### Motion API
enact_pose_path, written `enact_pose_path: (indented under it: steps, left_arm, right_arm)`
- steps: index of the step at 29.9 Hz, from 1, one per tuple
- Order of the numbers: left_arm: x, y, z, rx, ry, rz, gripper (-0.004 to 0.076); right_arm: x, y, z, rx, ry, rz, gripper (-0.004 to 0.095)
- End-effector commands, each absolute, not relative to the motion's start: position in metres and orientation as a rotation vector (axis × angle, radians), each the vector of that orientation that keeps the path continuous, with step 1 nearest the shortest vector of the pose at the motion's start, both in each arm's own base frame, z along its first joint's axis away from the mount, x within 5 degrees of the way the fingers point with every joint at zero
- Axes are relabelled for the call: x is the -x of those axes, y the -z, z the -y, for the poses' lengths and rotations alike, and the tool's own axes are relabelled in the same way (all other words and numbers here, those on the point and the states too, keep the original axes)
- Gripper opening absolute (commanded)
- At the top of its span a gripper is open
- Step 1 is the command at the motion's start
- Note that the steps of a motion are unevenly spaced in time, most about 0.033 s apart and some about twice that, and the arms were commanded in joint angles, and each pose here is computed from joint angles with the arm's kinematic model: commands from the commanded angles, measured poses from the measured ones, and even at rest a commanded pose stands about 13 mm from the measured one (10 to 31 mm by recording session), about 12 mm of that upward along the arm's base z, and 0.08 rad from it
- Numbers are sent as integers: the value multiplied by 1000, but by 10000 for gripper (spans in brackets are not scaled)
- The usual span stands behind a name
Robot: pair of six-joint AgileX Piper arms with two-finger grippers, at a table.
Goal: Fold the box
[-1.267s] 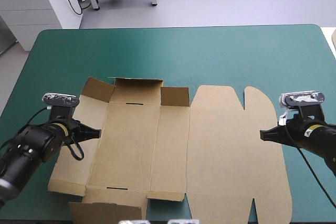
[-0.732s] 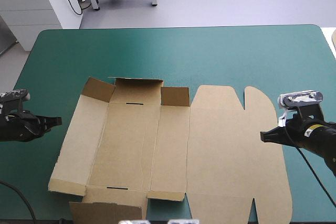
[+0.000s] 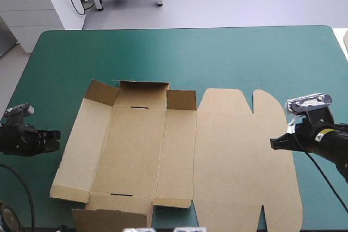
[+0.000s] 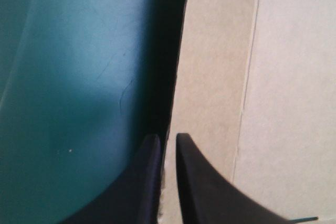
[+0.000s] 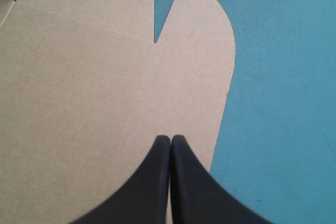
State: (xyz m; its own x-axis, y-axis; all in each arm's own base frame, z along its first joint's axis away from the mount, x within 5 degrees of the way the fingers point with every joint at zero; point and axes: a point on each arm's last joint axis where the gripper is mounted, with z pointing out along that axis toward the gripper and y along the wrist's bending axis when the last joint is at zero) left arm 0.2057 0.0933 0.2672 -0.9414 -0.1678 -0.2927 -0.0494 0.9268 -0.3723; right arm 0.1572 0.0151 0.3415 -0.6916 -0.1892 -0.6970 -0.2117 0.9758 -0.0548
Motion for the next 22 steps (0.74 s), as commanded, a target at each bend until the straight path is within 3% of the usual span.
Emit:
enact_pose_path:
  steps: [1,4,6,12,16,22]
  left_arm:
    - [-198,-267,-89,147,546,-2784,239]
    - [-197,-256,-85,200,593,-2762,397]
    - [-194,-246,-83,233,594,-2771,449]
    - [-186,-225,-73,252,679,-2765,440]
    - [-190,-227,-60,122,783,-2699,440]
    - [-193,-224,-43,-84,739,-2774,440]
  right_arm:
    - [-159,-355,-14,298,-7,-2259,-16]
    - [-159,-355,-14,307,-2,-2258,-16]
    - [-159,-355,-14,307,-2,-2258,-16]
    - [-160,-354,-14,307,-3,-2260,-16]
    - [-160,-354,-14,314,1,-2259,-16]
    - [-159,-354,-14,317,1,-2263,-16]
